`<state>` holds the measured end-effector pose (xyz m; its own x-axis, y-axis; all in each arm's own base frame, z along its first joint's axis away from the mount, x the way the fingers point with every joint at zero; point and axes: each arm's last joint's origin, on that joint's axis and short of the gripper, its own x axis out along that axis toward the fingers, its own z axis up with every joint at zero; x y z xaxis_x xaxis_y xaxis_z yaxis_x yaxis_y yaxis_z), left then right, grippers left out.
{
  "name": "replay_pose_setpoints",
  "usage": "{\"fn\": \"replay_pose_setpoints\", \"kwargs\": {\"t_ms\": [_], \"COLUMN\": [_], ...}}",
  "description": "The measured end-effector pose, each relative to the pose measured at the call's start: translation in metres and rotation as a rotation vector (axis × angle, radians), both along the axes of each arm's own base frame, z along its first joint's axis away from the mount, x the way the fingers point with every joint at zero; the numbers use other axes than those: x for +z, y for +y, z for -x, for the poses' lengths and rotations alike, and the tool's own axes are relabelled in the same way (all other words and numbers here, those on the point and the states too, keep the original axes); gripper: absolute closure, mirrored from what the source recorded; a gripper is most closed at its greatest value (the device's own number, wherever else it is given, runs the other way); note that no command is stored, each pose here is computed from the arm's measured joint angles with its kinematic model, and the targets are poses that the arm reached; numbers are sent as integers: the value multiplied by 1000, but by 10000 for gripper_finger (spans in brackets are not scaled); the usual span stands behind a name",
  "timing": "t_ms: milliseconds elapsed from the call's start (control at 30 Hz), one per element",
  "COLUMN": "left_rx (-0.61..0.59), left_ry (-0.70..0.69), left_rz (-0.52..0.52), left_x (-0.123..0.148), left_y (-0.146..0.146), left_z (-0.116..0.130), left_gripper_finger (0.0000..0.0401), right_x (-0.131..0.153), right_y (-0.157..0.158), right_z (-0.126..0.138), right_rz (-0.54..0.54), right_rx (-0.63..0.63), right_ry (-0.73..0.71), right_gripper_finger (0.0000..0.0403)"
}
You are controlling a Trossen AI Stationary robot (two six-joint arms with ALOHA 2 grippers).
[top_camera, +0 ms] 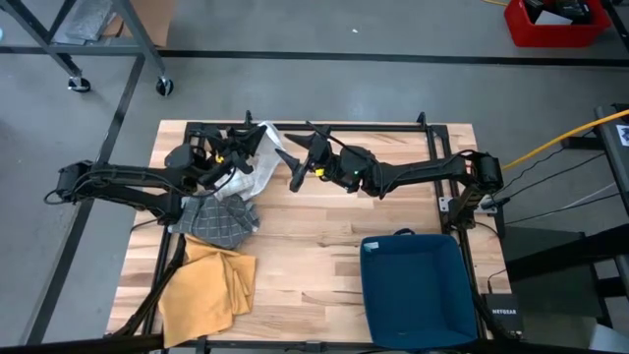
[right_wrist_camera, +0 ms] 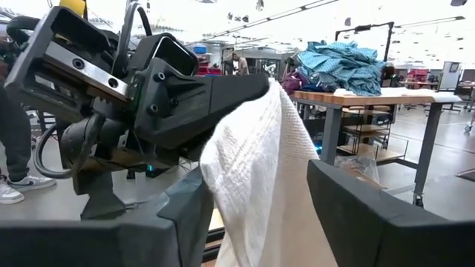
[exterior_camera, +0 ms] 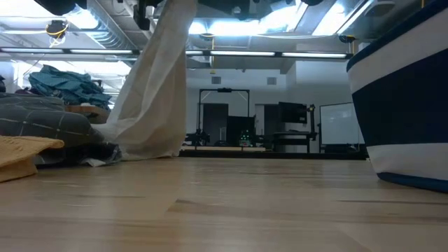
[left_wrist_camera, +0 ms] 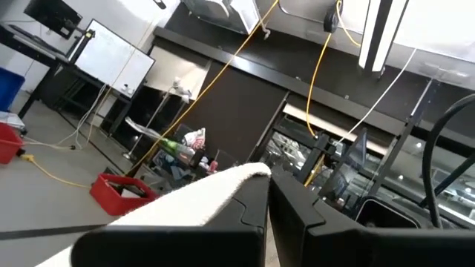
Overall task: Fold towel
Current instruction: Fold the white towel
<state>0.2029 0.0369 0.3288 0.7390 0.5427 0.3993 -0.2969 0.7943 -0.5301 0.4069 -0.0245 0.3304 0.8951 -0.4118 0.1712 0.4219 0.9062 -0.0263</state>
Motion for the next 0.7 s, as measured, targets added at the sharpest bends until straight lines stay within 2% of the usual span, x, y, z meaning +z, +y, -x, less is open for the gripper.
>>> {"fn": "replay_pose_setpoints", "kwargs": {"t_ms": [167,367,433,567,700], "left_rx": [-8,-24,-17,4,39], "left_ry": [1,3,13,38,94], "left_rz": [0,-1,-16,-53,-132], "left_x": [0,0,0,0,0], "left_y": [-2,-5,-5,-5,-5], "left_z": [0,-1,-1,-1,0], "left_gripper_finger": [401,401,401,401,400], "right_x": [0,0,0,2,14], "right_y": [0,0,0,-1,-2], "right_z": [0,0,0,4,15], "right_rz": [0,10,19,28,31], "right_rx": [0,-2,-4,-51,-100], "right_ry": [0,6,10,35,85], "right_gripper_finger": [261,382,392,386,396]}}
